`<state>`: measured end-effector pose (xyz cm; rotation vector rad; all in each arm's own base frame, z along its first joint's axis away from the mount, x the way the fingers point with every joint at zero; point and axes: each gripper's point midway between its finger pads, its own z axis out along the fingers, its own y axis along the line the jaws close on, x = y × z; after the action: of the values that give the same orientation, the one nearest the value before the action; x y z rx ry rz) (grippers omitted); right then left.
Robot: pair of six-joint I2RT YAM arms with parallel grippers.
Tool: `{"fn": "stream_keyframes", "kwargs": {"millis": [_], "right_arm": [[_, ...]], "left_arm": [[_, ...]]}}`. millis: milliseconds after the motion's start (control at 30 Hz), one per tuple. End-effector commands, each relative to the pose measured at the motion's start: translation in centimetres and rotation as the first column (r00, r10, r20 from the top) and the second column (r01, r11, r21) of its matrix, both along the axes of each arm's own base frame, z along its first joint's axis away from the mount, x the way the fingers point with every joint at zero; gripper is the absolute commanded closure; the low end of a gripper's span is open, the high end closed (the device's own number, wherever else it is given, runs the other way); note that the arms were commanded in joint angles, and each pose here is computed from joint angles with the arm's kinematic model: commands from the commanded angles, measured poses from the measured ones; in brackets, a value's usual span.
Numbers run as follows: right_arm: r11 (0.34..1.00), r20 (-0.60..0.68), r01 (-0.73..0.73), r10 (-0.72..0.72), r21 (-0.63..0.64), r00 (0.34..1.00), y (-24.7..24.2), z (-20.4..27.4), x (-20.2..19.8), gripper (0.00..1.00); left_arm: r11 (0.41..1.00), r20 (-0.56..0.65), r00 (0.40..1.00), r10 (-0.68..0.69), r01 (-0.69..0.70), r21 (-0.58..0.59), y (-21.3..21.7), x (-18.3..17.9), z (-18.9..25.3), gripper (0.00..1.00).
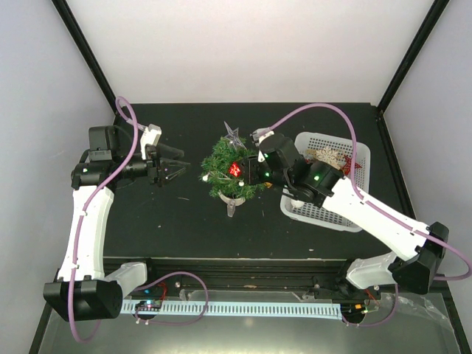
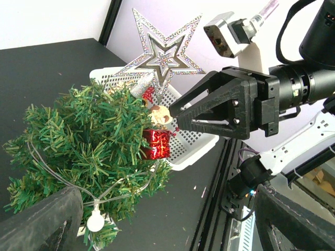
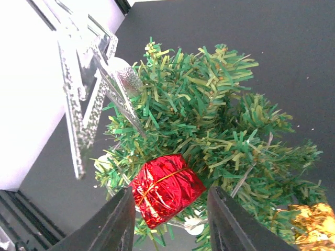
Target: Decorate the small christmas tree
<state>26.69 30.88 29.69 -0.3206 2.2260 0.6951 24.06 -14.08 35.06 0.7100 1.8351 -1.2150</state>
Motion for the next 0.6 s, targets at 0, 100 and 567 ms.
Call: {"fn": "stream_keyframes", "kwargs": {"millis": [0, 100, 567], "right_arm": [[0.999, -0.025, -0.045, 0.046, 0.016, 0.999, 0.9, -0.7, -0.7, 0.61], [0.998, -0.038, -0.062, 0.063, 0.030, 0.997, 1.3, -1.2, -0.9, 0.63], [0.998, -0.051, -0.055, 0.054, -0.014, 0.997, 2.0, -2.9, 0.0, 0.65]], "left_arm": [[1.000, 0.044, 0.999, -0.002, 0.002, -0.002, 0.0, -0.4, 0.8, 0.10], [1.000, 0.043, 0.999, 0.002, -0.002, -0.001, 0.1, -0.3, 0.7, 0.10], [1.000, 0.047, 0.999, 0.002, -0.002, 0.002, 0.1, -0.4, 0.6, 0.10]]}}
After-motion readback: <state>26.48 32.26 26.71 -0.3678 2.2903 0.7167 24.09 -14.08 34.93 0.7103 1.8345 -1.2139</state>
